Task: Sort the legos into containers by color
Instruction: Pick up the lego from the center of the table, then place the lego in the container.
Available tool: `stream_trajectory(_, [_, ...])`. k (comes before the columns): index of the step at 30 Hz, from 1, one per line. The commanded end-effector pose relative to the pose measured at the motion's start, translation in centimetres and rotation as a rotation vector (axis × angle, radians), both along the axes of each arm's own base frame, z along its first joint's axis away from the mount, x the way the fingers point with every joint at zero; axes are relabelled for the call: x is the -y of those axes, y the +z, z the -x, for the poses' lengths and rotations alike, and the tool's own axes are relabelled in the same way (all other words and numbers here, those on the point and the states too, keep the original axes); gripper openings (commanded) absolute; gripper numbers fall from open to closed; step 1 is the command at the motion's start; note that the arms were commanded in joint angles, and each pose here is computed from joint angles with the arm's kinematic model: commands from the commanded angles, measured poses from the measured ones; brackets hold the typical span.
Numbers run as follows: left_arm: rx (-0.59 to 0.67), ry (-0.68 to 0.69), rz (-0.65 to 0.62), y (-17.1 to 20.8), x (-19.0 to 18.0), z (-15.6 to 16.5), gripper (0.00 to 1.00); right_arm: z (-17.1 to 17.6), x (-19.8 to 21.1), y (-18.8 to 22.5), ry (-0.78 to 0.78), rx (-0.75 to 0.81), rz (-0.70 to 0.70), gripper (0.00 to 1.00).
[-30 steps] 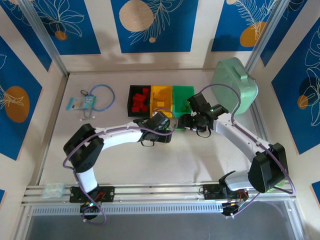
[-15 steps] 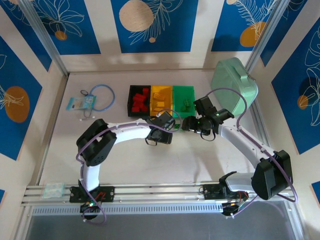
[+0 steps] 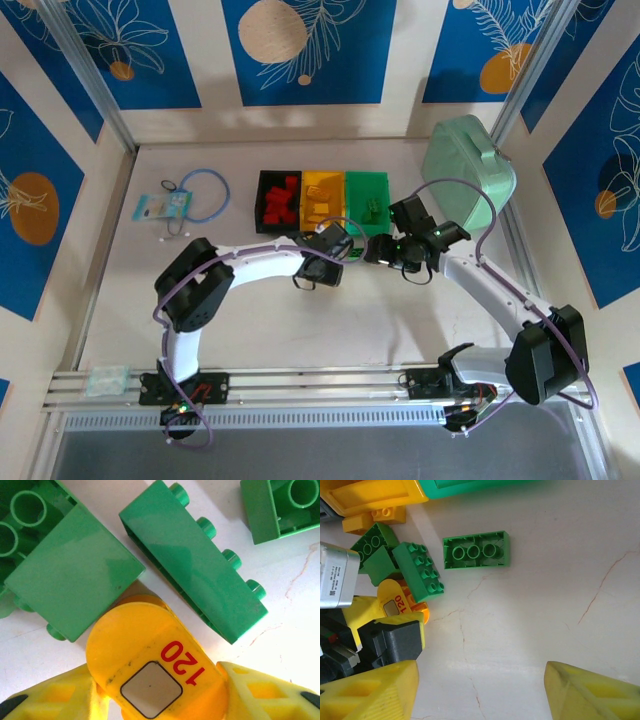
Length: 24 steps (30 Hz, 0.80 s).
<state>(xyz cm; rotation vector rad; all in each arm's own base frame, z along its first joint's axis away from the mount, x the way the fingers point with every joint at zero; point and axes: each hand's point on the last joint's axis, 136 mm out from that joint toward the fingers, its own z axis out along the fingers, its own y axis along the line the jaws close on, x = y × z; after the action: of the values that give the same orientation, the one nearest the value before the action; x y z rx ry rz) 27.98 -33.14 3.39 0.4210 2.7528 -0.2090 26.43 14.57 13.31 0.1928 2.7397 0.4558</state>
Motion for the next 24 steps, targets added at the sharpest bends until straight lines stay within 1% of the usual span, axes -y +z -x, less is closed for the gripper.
stream_trajectory(1, [-0.001,-0.007,-0.048,-0.3,-0.7,0.7,0.47,0.7,-0.1,-0.1,-0.008,-0.016,-0.027,0.67])
stream_trajectory(5, [0.009,-0.001,-0.061,0.1,-1.1,1.3,0.45,0.8,-0.1,-0.1,-0.007,-0.016,-0.03,0.67])
stream_trajectory(8, [0.027,0.002,-0.055,1.1,-1.3,1.8,0.45,0.9,-0.1,0.2,-0.008,-0.01,-0.03,0.67])
stream_trajectory(11, [0.054,0.006,-0.016,2.9,-1.4,2.1,0.45,1.0,0.2,0.3,-0.017,0.0,-0.023,0.67])
stream_trajectory(14, [0.101,0.001,0.017,5.3,-1.4,1.5,0.45,1.1,0.5,0.3,-0.026,0.005,-0.019,0.67])
stream_trajectory(18, [0.145,-0.004,0.07,8.3,-1.2,-0.4,0.45,1.3,0.6,-0.1,-0.034,-0.006,-0.018,0.67])
stream_trajectory(24, [0.187,0.013,0.117,10.6,-1.4,-5.0,0.45,2.0,0.7,-0.9,-0.039,-0.035,-0.017,0.68])
